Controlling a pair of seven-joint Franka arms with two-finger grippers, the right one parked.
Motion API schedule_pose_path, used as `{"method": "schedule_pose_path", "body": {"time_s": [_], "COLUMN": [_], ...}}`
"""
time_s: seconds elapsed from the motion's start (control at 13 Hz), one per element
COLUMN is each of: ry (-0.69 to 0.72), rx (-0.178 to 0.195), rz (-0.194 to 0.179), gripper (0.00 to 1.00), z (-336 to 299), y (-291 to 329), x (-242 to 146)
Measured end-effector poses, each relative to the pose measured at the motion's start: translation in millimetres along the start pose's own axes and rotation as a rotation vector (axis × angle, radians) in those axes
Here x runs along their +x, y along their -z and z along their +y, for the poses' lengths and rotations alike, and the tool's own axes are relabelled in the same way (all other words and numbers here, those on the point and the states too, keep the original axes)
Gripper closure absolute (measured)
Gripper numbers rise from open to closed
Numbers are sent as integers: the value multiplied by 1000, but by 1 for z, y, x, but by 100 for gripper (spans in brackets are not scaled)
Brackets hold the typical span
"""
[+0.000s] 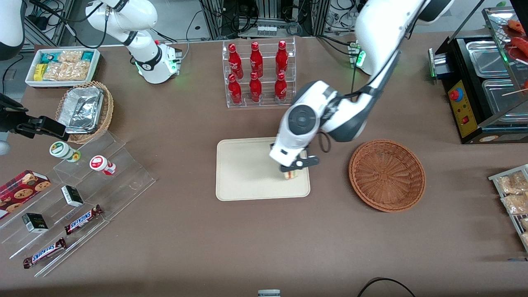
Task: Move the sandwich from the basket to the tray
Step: 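Carry the held sandwich over the cream tray and lower it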
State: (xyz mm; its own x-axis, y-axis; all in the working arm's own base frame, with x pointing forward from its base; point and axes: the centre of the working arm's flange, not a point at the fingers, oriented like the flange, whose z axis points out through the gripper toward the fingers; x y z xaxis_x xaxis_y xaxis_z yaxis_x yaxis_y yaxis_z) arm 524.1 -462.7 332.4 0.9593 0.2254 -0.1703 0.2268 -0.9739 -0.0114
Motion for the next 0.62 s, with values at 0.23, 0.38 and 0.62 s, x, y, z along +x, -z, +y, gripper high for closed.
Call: {"method": "schedule_pose_path", "body": {"time_s": [0.23,0.38,0.62], "ry": [11,8,8], "rx": [-4,-14,-13], "rz": [64,67,79], "gripper": [85,85,85], "z": [39,52,58], "y": [-33,-45,-52], "x": [-15,-18,-12]}}
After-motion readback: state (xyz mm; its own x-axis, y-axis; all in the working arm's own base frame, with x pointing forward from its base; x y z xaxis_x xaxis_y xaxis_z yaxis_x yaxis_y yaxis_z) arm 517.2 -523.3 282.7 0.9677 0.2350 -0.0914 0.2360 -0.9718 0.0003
